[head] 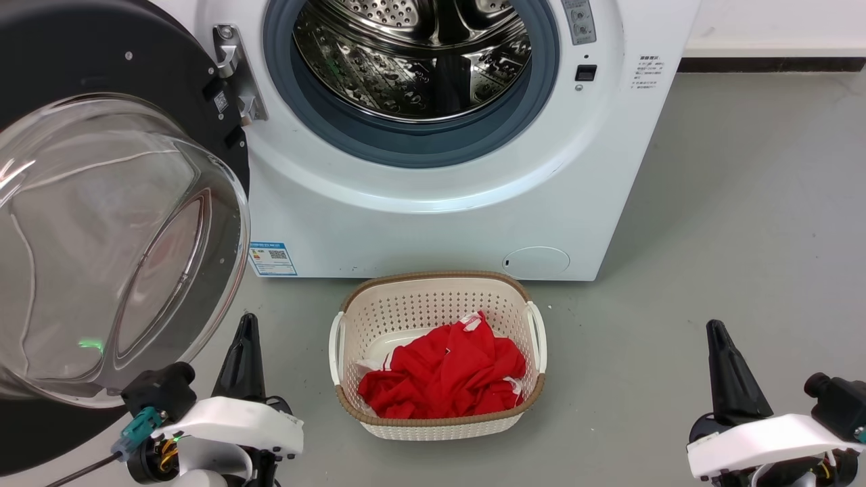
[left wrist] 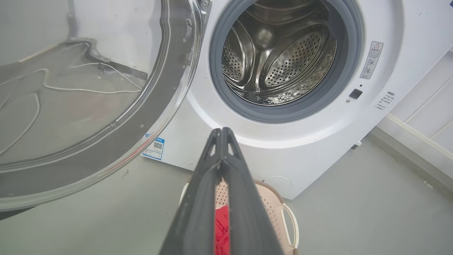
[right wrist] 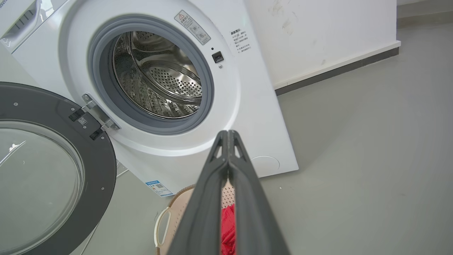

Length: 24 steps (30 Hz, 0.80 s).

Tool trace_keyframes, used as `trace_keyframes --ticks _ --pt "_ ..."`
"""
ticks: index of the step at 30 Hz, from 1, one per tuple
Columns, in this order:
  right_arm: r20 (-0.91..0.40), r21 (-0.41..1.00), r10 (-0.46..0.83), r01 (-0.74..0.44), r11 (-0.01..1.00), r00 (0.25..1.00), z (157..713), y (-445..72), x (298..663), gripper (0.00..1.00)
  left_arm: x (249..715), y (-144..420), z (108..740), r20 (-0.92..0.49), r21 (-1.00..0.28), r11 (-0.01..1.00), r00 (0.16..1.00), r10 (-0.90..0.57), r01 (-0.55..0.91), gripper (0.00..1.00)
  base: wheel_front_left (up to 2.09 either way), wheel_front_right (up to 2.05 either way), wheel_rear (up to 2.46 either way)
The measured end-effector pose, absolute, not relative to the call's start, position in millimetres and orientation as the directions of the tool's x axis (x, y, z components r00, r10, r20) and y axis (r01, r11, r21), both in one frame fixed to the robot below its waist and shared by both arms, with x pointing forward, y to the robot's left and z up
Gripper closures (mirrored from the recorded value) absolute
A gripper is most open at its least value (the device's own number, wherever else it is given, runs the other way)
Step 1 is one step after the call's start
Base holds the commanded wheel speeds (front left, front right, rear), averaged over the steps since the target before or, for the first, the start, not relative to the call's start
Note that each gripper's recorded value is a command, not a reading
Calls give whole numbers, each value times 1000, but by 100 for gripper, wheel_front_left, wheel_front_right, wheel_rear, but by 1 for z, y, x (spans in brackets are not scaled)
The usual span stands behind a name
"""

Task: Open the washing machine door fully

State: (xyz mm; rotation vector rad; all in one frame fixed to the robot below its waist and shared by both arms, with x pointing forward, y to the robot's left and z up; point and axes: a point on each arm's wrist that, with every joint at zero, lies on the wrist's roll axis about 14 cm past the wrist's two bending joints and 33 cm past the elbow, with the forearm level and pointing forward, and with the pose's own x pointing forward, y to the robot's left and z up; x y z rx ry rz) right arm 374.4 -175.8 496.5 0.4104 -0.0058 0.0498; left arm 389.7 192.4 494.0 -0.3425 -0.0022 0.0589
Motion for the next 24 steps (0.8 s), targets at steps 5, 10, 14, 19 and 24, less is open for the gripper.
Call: trace_keyframes --ticks 5,10,14,19,24 --pt "17 473 36 -40 880 999 498 -178 377 100 390 194 493 -21 -418 906 998 65 -68 100 0 0 0" --pt "1 543 27 -23 839 1000 495 -180 377 100 389 197 491 -35 -493 866 997 70 -78 100 0 0 0" --pt "-5 593 21 -13 805 1000 494 -182 377 100 389 198 490 -47 -547 833 996 72 -86 100 0 0 0" --pt "-4 649 16 -9 761 1000 496 -183 380 100 389 198 489 -57 -609 788 996 70 -90 100 0 0 0" --pt "-13 699 9 2 715 1000 495 -185 380 100 388 199 488 -68 -664 742 995 69 -96 100 0 0 0"
